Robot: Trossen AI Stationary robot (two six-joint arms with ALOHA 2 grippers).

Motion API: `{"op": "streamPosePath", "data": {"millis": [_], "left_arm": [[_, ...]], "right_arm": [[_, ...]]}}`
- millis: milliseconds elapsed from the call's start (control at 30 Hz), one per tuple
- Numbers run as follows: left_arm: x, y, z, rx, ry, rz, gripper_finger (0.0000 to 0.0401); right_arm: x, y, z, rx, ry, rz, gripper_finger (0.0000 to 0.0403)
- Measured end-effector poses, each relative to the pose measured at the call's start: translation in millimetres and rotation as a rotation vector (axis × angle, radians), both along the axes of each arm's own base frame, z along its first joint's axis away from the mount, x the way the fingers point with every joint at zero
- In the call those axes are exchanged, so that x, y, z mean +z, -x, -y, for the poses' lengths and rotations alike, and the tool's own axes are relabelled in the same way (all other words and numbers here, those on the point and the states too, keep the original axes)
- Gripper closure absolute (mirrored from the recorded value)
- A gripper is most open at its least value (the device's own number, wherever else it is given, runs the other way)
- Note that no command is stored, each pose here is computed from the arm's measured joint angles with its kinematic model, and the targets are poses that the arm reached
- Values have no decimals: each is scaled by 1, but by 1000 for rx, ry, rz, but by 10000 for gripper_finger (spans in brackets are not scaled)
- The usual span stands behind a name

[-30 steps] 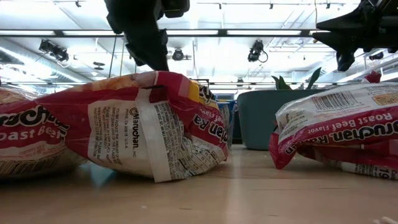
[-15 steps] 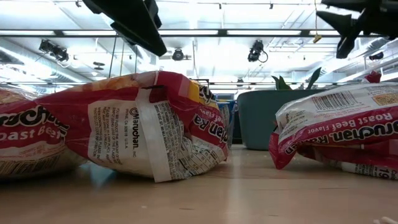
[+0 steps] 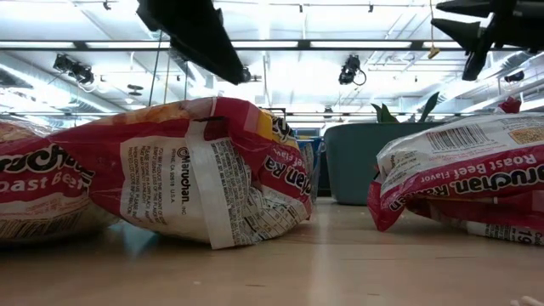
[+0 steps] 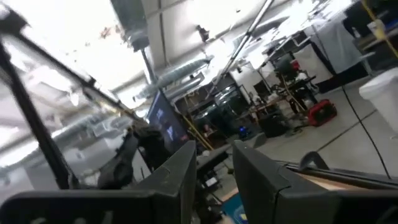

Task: Sort Maruchan noodles
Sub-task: Put the red noodle pack into the left blue bin

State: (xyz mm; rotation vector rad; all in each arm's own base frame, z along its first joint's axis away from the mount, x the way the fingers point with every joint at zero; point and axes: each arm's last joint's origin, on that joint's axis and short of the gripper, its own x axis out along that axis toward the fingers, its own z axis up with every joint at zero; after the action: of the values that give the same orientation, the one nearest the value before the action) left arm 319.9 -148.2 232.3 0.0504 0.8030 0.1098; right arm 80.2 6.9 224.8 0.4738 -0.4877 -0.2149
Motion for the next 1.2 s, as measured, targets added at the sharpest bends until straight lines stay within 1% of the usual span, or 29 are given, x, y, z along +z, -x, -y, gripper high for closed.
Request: {"op": "streamPosePath", "data": {"millis": [100, 167, 300, 400, 467, 533, 667, 733, 800, 933, 1067, 1133, 1200], "left_arm": [[0, -1, -6, -45, -125, -15, 276], [5, -1, -20, -60, -159, -37, 280], [22, -7, -66, -64, -160, -49, 290], [35, -9, -103, -116, -158, -37, 299], [43, -7, -127, -155, -167, -24, 304], [50, -5, -152, -192, -179, -7, 309], [55, 0, -197, -233, -207, 15, 316], [56, 3, -215, -237, -197, 32, 318], [55, 6, -231, -239, -174, 45, 319], [57, 10, -254, -234, -128, 99, 319], [58, 13, -263, -231, -77, 136, 319], [59, 14, -262, -215, -57, 130, 319], [61, 19, -258, -217, -44, 109, 319]], "right_arm": [[-1, -1, -1, -8, 61, -31, 292], [-1, -3, -1, -32, 132, -71, 292], [6, -7, 3, -110, 190, -168, 292], [13, -11, 6, -116, 260, -224, 292], [22, -13, 7, -144, 321, -244, 292], [31, -14, 10, -197, 399, -267, 292], [52, -12, 15, -377, 558, -323, 292], [59, -10, 17, -435, 620, -346, 292], [59, -10, 18, -465, 666, -376, 292], [54, -13, 21, -497, 669, -419, 292], [43, -22, 25, -503, 673, -496, 292], [42, -29, 27, -464, 670, -512, 292], [43, -40, 28, -386, 666, -530, 293]]}}
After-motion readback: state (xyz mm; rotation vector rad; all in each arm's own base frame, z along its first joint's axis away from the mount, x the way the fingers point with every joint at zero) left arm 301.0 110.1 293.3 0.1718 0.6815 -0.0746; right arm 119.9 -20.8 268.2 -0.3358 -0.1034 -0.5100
